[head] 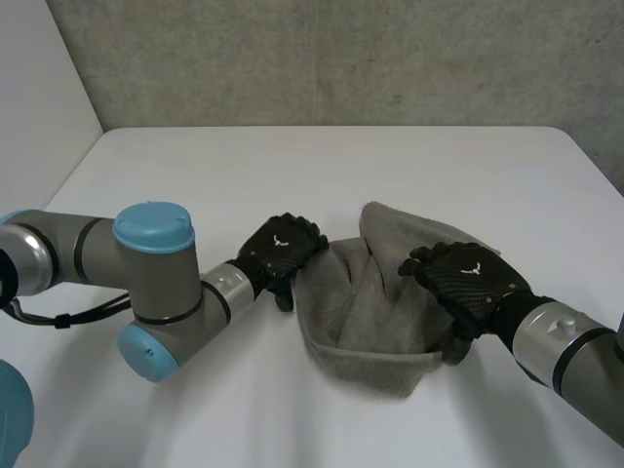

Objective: Fold the towel.

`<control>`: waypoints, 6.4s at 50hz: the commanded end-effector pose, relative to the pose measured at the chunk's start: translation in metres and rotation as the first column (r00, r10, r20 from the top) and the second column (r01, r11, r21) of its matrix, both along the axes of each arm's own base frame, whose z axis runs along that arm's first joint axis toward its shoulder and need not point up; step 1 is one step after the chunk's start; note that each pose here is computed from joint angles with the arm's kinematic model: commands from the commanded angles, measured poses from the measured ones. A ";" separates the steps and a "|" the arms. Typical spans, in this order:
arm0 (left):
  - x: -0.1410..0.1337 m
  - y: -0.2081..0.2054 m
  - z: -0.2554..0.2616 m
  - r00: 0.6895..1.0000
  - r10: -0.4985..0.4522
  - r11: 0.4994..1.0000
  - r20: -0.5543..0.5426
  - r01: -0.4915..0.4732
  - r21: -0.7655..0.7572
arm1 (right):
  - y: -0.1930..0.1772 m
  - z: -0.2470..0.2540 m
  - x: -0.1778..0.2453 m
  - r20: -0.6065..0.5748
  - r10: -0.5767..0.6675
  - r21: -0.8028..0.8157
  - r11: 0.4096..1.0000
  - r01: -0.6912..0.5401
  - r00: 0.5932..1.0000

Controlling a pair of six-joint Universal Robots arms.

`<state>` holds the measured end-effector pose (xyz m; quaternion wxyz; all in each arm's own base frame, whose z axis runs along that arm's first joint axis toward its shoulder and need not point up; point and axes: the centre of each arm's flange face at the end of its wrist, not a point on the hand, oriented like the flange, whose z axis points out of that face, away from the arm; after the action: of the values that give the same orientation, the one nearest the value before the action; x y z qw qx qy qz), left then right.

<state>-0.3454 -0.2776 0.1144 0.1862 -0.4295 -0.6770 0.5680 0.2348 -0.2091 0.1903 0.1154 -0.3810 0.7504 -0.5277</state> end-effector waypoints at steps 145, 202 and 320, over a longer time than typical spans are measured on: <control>0.048 -0.022 0.278 0.823 -0.016 0.740 -0.568 -0.373 -0.560 | -0.112 0.204 0.021 0.182 0.139 -0.746 0.664 0.045 0.973; 0.122 0.086 0.033 0.976 0.204 0.978 0.073 -0.200 -0.057 | -0.025 -0.003 -0.057 -0.215 0.302 0.016 0.952 -0.306 0.929; 0.129 0.075 0.044 0.969 0.244 0.967 0.046 -0.240 -0.088 | -0.015 -0.040 -0.008 -0.360 0.505 -0.119 0.810 -0.575 0.785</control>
<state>-0.2160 -0.2027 0.1583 0.0785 -0.3666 -0.7059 0.6010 0.2259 -0.2176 0.1701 0.1252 -0.6332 0.5636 -0.5155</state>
